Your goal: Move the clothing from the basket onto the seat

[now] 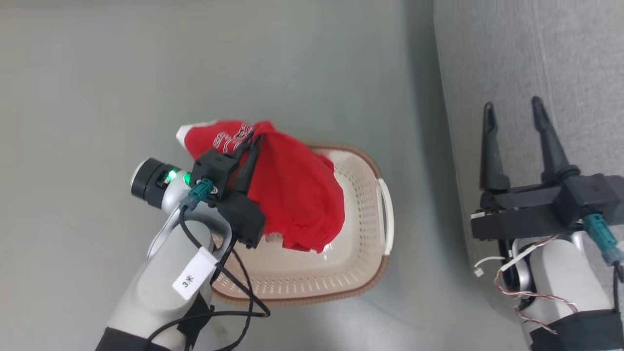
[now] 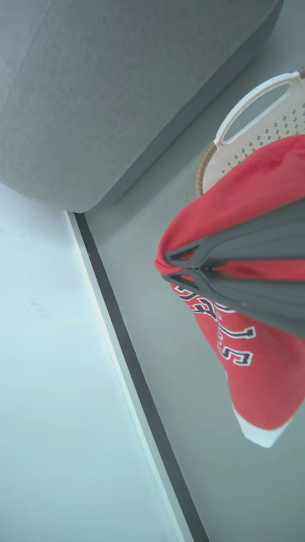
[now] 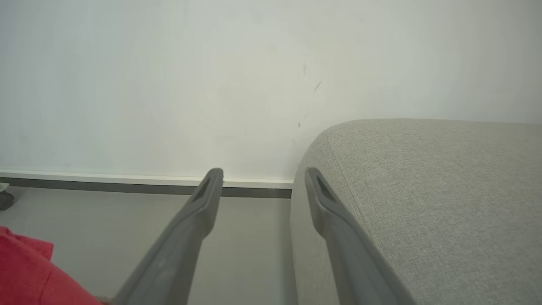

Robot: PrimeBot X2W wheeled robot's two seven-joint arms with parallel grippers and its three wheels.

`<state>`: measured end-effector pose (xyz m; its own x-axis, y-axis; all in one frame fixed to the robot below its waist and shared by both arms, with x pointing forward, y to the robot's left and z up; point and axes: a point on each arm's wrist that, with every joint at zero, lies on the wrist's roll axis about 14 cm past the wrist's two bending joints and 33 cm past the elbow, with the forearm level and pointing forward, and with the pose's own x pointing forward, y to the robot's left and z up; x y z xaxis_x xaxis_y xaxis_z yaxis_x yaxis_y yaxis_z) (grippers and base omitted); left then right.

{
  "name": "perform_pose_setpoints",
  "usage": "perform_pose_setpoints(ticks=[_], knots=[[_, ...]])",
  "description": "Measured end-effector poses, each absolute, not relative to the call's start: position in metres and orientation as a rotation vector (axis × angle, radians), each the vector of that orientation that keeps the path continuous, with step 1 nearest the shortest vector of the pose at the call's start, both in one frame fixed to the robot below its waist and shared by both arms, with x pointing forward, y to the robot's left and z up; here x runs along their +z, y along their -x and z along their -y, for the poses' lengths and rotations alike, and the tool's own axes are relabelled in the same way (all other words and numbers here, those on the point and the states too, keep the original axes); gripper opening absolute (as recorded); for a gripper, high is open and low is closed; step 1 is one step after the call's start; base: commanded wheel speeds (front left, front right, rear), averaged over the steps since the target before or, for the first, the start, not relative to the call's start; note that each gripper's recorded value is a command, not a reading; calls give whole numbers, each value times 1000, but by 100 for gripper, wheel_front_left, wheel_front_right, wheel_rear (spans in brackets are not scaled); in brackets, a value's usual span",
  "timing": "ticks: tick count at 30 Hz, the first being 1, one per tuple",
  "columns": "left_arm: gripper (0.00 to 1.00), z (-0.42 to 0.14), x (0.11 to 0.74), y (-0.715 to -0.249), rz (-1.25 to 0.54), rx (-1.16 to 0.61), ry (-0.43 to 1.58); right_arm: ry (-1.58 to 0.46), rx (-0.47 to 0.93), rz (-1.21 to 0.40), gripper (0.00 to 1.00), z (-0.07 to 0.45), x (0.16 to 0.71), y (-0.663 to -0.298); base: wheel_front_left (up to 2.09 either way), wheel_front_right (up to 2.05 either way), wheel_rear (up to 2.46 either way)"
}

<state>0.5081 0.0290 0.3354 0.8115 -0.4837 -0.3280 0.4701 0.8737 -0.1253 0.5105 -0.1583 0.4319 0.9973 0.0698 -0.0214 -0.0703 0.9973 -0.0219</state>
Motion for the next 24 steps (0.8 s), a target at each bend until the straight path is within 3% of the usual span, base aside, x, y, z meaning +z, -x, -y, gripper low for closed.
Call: perform_pose_setpoints(ticks=[24], knots=[[0,-39,526,-505,54,-477,72,-8,244,70,100,105,503,-459,0,0,0]])
